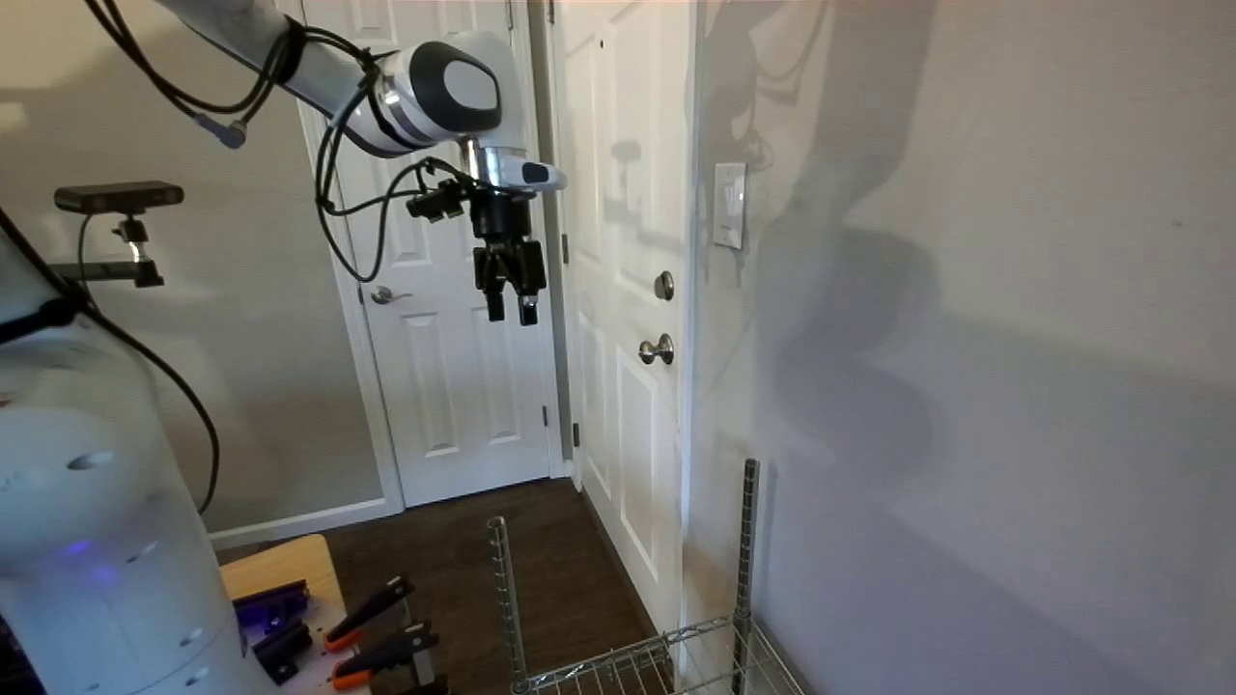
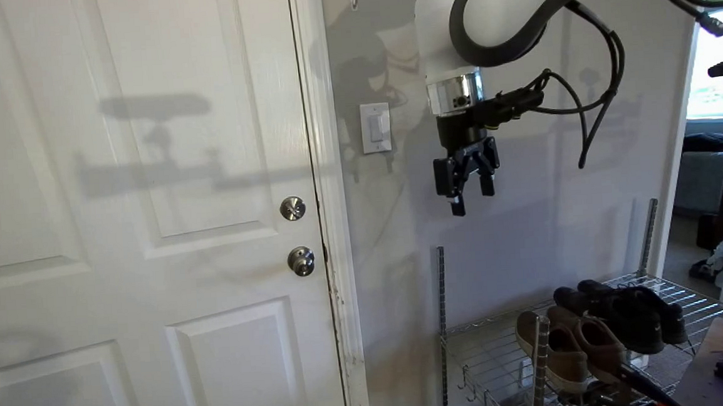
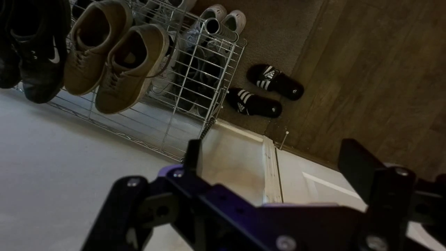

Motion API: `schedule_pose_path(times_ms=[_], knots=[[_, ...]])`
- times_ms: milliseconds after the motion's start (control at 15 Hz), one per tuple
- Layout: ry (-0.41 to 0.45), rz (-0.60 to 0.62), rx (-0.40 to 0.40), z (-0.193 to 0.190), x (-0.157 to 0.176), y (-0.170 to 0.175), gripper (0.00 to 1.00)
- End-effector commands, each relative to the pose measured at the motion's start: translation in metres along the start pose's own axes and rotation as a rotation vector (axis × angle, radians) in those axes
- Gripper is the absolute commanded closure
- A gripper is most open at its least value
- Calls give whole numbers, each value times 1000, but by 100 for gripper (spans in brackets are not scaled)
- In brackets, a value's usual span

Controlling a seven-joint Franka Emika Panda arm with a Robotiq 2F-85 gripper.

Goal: Press the switch on top to turn on the light

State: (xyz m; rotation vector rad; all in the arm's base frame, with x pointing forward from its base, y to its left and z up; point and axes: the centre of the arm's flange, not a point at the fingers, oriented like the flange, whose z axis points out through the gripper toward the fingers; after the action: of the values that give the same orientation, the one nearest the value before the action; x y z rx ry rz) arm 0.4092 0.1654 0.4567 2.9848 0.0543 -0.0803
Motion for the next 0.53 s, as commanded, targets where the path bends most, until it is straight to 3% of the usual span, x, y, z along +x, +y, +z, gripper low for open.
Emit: schedule_pose_path(times_ms=[0, 200, 467], knots=[[-33, 19, 19, -2, 3, 3, 0], [-17, 23, 24, 2, 7, 8, 0], [92, -2, -20, 3, 17, 10, 0]])
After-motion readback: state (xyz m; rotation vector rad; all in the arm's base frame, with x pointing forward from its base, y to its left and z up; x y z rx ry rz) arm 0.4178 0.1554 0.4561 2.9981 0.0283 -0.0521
